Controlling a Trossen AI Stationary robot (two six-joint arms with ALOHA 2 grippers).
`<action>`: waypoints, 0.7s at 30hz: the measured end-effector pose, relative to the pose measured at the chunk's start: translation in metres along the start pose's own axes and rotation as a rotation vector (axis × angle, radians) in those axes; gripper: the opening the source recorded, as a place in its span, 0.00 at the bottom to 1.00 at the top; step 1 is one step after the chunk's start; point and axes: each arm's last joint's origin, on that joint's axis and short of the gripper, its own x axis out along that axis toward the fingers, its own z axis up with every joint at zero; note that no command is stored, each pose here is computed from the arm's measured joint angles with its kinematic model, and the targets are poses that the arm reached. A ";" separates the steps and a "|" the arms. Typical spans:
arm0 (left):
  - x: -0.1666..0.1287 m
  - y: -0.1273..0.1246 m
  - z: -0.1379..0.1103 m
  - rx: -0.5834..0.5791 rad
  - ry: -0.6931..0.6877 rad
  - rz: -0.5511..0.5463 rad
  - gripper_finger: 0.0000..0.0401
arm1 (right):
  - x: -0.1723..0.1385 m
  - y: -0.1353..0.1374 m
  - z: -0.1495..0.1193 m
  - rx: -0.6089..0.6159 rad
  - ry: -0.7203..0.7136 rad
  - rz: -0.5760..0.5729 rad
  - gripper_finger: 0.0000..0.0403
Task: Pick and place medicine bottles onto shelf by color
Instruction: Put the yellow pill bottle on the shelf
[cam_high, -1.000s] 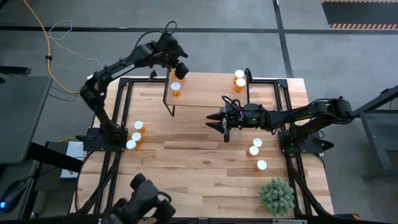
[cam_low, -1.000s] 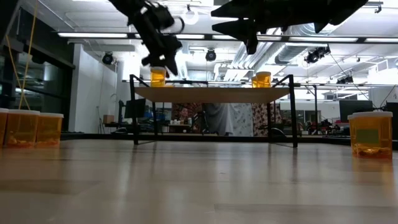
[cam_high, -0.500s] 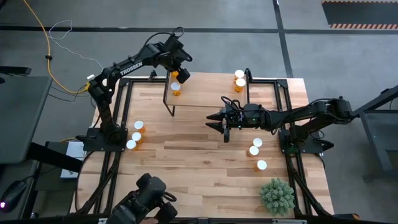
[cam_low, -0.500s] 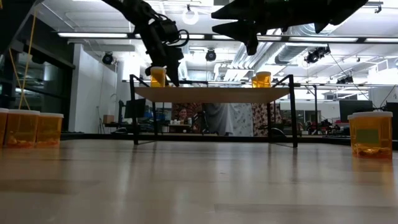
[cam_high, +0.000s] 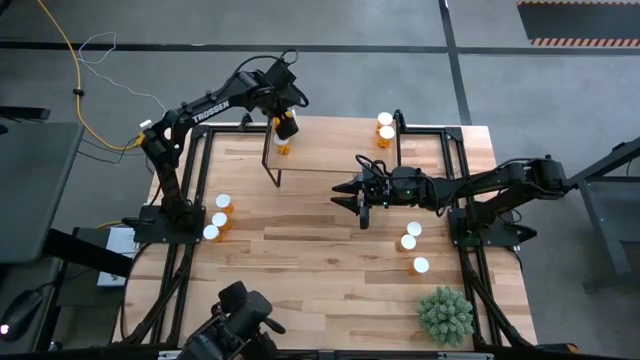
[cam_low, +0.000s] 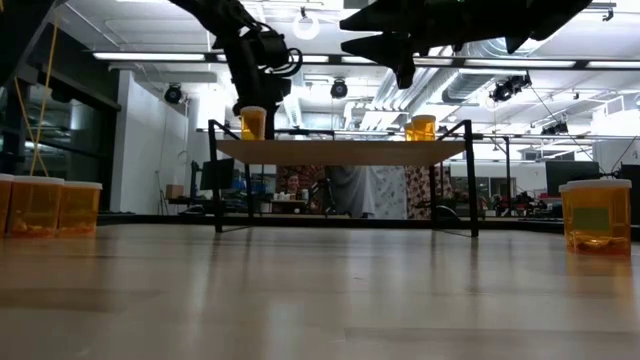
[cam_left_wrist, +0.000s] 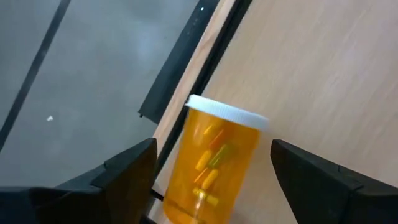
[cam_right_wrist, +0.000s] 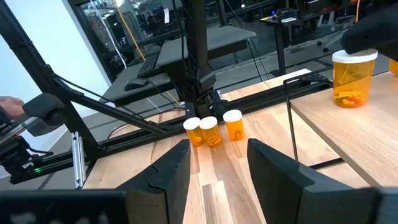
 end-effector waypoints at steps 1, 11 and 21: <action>0.000 0.000 0.000 0.002 0.001 -0.001 0.76 | 0.000 0.000 0.000 0.000 0.000 0.000 0.38; 0.000 -0.001 -0.001 0.021 0.013 0.010 0.64 | 0.000 0.000 0.000 0.000 0.000 0.000 0.38; 0.001 -0.001 0.000 0.014 0.009 0.016 0.45 | 0.000 0.000 0.000 0.000 0.000 0.000 0.38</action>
